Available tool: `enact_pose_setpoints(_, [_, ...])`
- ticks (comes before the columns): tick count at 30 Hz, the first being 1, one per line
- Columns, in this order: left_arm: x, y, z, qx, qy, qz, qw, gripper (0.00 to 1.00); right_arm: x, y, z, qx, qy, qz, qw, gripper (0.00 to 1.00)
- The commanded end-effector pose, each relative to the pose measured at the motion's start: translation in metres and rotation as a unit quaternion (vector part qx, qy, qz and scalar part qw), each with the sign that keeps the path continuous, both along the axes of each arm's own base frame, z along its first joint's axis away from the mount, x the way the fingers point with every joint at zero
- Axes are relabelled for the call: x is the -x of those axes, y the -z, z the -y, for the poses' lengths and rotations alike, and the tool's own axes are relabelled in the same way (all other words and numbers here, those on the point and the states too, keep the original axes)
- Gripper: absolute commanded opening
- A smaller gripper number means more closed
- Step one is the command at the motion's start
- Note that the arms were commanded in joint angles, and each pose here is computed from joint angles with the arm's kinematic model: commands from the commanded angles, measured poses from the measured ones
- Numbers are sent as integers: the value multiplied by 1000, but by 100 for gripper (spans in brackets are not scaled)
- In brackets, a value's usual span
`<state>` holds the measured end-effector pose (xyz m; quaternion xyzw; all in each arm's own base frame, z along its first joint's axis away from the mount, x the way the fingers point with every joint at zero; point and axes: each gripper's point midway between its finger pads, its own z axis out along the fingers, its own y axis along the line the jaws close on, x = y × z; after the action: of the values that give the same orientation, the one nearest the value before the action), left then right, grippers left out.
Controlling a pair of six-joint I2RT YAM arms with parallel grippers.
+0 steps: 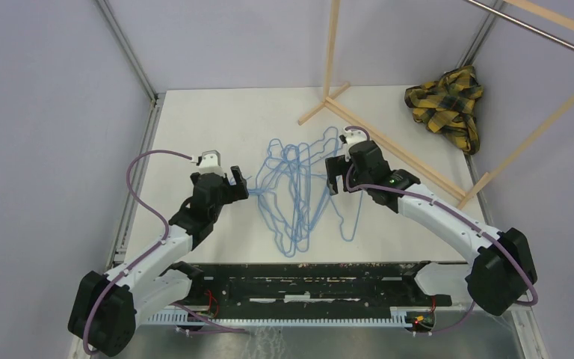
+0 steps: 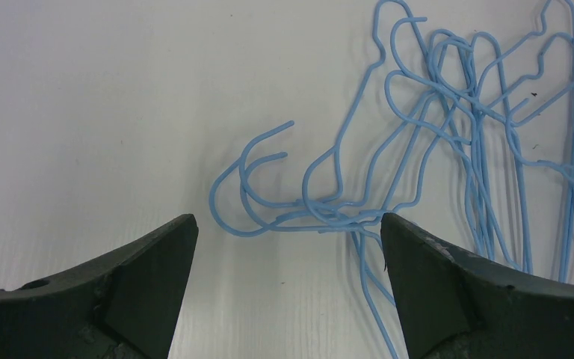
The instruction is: Organize the hangers
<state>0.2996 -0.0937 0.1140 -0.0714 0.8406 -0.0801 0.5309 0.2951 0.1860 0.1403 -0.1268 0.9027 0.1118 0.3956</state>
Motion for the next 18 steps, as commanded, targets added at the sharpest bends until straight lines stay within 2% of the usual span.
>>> enact_pose_setpoints(1, [-10,-18,4,17,-9,25,999,99,-14,-30,-2,-20,16,48,998,100])
enact_pose_setpoints(6, [-10,-12,5,15,-8,16,1000,99,-11,-10,-4,-4,-10,41,999,100])
enact_pose_setpoints(10, [-8,-7,5,19,-10,12,1000,99,-12,26,-12,26,-34,-11,999,80])
enact_pose_setpoints(13, [-6,-2,4,19,-10,7,1000,99,-12,52,-15,42,-38,-42,997,74])
enact_pose_setpoints(18, [-3,4,3,16,-10,2,1000,99,-13,87,-17,58,-39,-74,995,72])
